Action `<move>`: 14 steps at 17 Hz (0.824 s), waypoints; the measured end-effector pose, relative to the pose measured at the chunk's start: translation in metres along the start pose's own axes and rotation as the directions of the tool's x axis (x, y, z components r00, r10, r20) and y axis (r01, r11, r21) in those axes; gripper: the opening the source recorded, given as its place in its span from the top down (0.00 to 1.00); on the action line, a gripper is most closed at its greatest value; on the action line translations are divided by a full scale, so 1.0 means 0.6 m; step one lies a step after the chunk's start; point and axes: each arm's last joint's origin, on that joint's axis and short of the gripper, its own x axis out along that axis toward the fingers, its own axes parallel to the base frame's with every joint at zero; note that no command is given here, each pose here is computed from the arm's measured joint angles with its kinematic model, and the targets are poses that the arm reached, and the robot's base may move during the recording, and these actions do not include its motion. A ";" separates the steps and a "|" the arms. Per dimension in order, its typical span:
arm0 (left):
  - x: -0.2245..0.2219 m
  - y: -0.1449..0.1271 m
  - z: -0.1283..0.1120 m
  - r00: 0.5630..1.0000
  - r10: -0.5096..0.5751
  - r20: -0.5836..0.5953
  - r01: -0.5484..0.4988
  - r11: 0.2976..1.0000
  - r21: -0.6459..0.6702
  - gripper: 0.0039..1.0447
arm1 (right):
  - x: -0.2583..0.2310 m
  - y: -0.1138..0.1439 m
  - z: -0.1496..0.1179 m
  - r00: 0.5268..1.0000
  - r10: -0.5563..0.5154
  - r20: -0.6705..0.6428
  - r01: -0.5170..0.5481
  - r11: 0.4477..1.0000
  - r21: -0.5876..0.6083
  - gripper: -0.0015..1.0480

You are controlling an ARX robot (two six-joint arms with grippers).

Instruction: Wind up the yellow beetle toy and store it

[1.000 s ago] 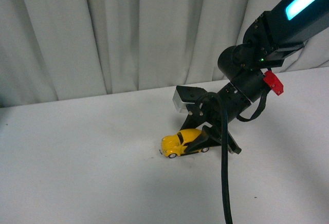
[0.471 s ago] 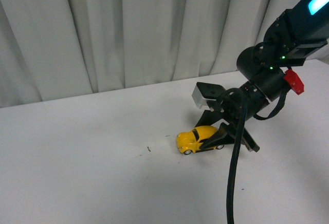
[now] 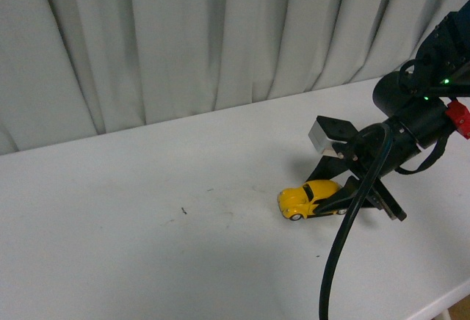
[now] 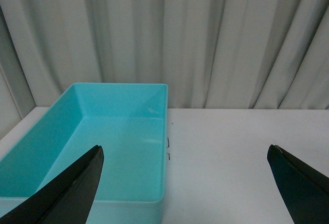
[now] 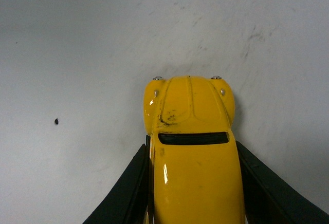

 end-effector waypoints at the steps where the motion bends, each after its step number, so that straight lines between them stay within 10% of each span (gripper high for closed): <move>1: 0.000 0.000 0.000 1.000 0.000 0.000 0.000 1.000 0.000 0.06 | -0.009 0.007 -0.010 1.000 -0.007 0.000 0.007 1.000 0.018 0.60; 5: 0.000 0.000 0.000 1.000 0.000 0.000 0.000 1.000 0.000 0.06 | -0.030 0.014 -0.029 0.999 -0.037 -0.005 0.037 0.998 0.050 0.60; 11: 0.000 0.000 0.000 1.000 0.000 0.000 0.000 1.000 0.000 0.06 | -0.030 0.007 -0.032 0.997 -0.068 -0.030 0.069 0.997 0.020 0.06; 14: 0.000 0.000 0.000 1.000 0.000 0.000 0.000 1.000 0.000 0.06 | -0.030 0.007 -0.032 0.997 -0.071 -0.030 0.071 0.997 0.017 0.06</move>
